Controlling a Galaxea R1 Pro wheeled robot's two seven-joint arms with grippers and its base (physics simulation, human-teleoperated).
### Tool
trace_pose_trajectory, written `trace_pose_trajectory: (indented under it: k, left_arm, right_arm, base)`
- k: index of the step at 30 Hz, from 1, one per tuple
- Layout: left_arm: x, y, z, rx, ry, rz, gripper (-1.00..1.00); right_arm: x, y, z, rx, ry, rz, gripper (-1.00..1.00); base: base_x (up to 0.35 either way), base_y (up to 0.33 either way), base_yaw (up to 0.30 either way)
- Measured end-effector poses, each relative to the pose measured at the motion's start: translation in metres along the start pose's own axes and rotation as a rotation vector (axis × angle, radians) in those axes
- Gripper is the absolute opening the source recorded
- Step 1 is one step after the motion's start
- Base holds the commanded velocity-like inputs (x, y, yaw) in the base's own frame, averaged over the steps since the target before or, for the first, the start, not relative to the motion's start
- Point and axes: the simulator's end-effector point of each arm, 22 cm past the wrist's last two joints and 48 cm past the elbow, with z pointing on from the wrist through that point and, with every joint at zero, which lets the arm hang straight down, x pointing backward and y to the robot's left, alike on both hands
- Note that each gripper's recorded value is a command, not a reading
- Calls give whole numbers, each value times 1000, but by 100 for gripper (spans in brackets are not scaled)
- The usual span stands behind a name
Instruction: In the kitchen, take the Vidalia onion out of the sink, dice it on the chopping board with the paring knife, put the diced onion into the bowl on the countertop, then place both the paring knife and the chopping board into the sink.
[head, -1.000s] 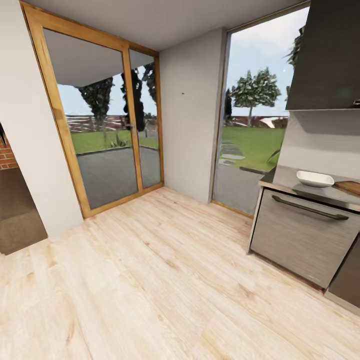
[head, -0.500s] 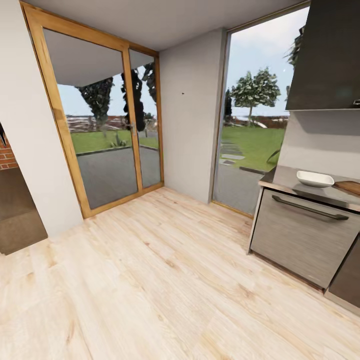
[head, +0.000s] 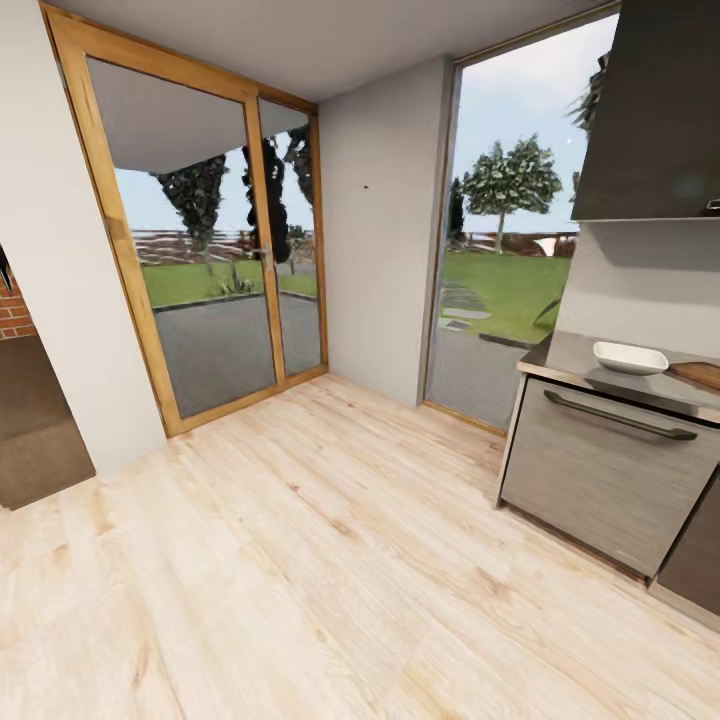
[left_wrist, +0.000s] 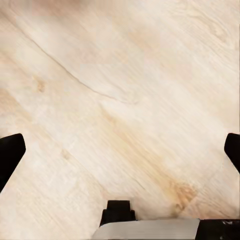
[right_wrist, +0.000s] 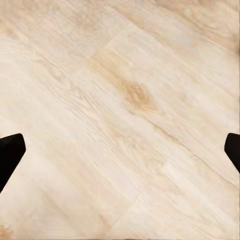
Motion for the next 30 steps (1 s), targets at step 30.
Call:
trace_pose_trajectory:
  k: [30]
  left_arm:
    - [-23,12,-2,-16,-130,6,100]
  right_arm:
    - [-93,-24,3,71,-222,-16,100]
  base:
    - [0,0,-26]
